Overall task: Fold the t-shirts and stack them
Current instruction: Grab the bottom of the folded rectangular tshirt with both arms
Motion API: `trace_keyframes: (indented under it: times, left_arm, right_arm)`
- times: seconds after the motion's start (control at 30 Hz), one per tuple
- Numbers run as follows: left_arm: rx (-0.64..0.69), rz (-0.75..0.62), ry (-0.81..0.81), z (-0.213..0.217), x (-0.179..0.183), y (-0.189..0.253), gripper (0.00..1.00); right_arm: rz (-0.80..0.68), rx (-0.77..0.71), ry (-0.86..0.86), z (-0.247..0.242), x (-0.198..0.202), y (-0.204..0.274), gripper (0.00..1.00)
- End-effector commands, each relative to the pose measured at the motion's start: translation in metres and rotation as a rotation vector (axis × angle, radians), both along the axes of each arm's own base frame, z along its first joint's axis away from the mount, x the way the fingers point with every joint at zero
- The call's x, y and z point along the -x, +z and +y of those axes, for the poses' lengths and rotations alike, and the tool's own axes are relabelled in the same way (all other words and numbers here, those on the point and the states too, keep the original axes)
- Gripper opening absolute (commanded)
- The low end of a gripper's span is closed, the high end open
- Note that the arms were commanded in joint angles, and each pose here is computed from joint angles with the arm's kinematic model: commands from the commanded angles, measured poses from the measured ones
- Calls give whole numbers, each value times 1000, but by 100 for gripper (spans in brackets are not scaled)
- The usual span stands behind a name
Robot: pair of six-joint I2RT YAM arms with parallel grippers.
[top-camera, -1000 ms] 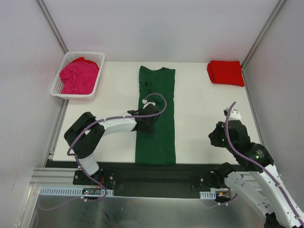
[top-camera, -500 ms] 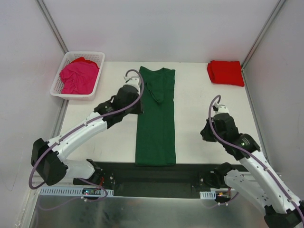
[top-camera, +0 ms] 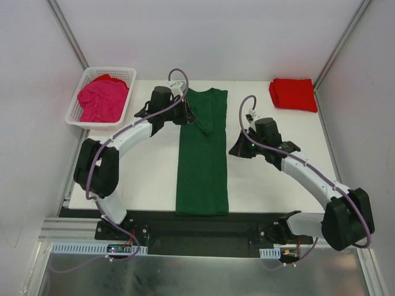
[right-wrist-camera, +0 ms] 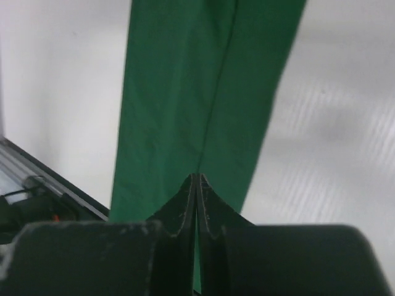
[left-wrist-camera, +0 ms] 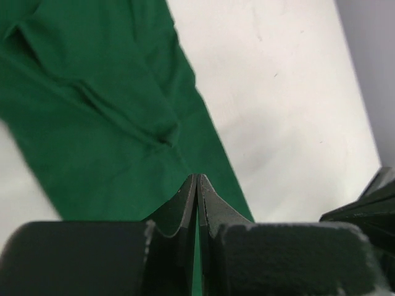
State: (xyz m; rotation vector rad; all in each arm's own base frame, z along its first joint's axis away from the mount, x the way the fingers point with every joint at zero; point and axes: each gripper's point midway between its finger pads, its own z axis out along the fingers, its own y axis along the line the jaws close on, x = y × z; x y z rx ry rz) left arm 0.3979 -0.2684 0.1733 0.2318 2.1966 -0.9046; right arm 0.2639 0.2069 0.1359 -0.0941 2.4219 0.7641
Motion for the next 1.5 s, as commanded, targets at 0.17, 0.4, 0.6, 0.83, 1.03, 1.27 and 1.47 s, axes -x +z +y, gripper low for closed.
trace_keyframes:
  times: [0.17, 0.4, 0.6, 0.83, 1.03, 1.27, 1.47]
  left_arm:
    - [280, -14, -168, -33, -69, 21, 0]
    - [298, 29, -138, -33, -121, 5, 0]
    - [265, 96, -109, -33, -147, -29, 0]
    - [215, 173, -66, -29, -148, -66, 0]
    - [172, 211, -39, -21, -138, -84, 0]
    - [133, 254, -27, -14, -130, -96, 0]
    - [95, 276, -8, -9, -128, -108, 0]
  right_arm:
    - [-59, -494, 150, 51, -79, 80, 1]
    - [16, -573, 159, 69, -123, 68, 1]
    - [73, -571, 142, 82, -159, 46, 1]
    - [140, -513, 149, 103, -177, 8, 1]
    - [196, -486, 161, 125, -178, -24, 1]
    - [252, -466, 141, 136, -178, -56, 1]
    - [280, -450, 122, 135, -178, -74, 1]
